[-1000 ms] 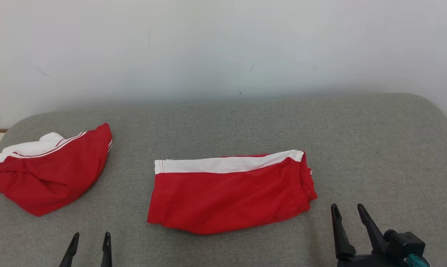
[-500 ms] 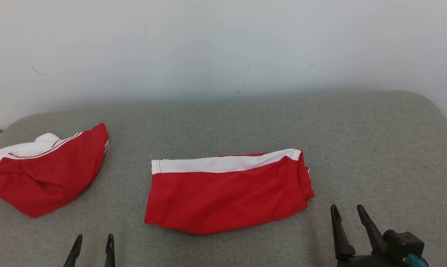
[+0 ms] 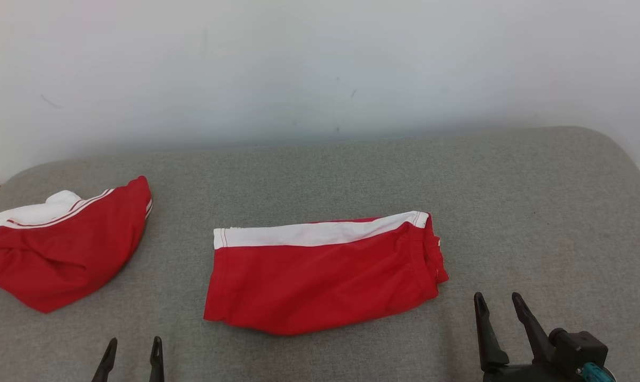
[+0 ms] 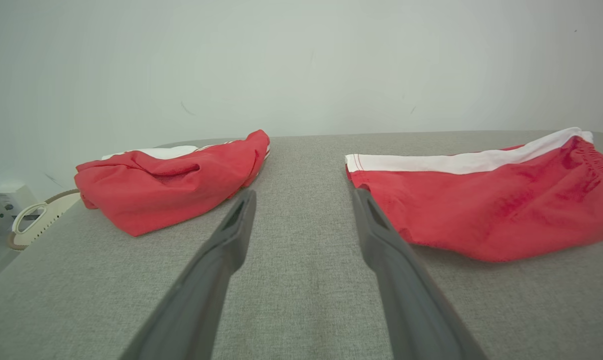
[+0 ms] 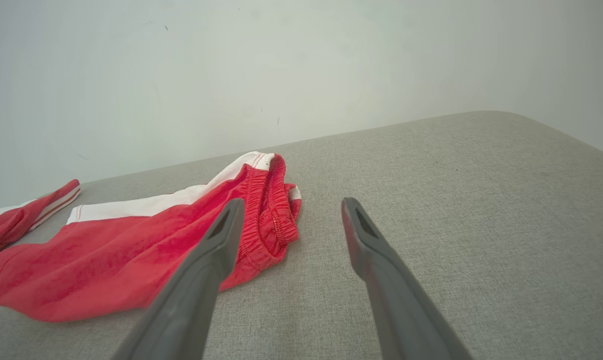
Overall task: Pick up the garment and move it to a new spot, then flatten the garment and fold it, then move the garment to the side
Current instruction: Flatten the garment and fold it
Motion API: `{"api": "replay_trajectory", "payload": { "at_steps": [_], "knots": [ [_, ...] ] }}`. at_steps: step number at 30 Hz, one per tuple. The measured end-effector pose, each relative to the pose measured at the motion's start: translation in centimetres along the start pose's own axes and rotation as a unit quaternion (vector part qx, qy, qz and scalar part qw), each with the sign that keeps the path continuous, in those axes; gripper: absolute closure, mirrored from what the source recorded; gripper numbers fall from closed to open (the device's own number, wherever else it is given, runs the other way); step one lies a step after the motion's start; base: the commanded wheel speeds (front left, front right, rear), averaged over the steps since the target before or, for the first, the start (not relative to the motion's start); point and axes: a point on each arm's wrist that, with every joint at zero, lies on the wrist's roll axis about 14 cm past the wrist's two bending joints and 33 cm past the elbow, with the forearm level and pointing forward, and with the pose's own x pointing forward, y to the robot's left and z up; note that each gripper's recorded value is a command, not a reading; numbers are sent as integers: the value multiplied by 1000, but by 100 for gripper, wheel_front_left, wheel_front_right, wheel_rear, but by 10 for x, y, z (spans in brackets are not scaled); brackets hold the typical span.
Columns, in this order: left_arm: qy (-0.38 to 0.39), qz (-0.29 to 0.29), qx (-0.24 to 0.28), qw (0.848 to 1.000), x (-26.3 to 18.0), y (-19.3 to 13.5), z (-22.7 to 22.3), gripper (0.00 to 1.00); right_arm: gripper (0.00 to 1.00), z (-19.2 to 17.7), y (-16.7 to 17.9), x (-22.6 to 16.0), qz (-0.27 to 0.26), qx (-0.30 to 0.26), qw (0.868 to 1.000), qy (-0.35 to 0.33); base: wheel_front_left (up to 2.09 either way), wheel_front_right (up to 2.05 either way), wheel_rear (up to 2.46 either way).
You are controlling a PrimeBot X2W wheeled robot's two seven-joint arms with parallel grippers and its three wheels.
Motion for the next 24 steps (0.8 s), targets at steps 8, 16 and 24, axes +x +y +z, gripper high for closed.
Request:
{"api": "replay_trajectory", "payload": {
  "at_steps": [8,16,24],
  "knots": [
    [4,-1,-7,1000,-1,-2,-3,0,0,-2,4,6,11,-2,1000,6,0,0,0],
    [7,2,-12,1000,-3,-3,-5,0,0,1,4,30,30,-28,999,20,0,0,0],
    [8,-1,-18,1000,-3,-4,-6,0,0,-1,-2,64,34,-42,998,34,0,0,0]
  ]
}}
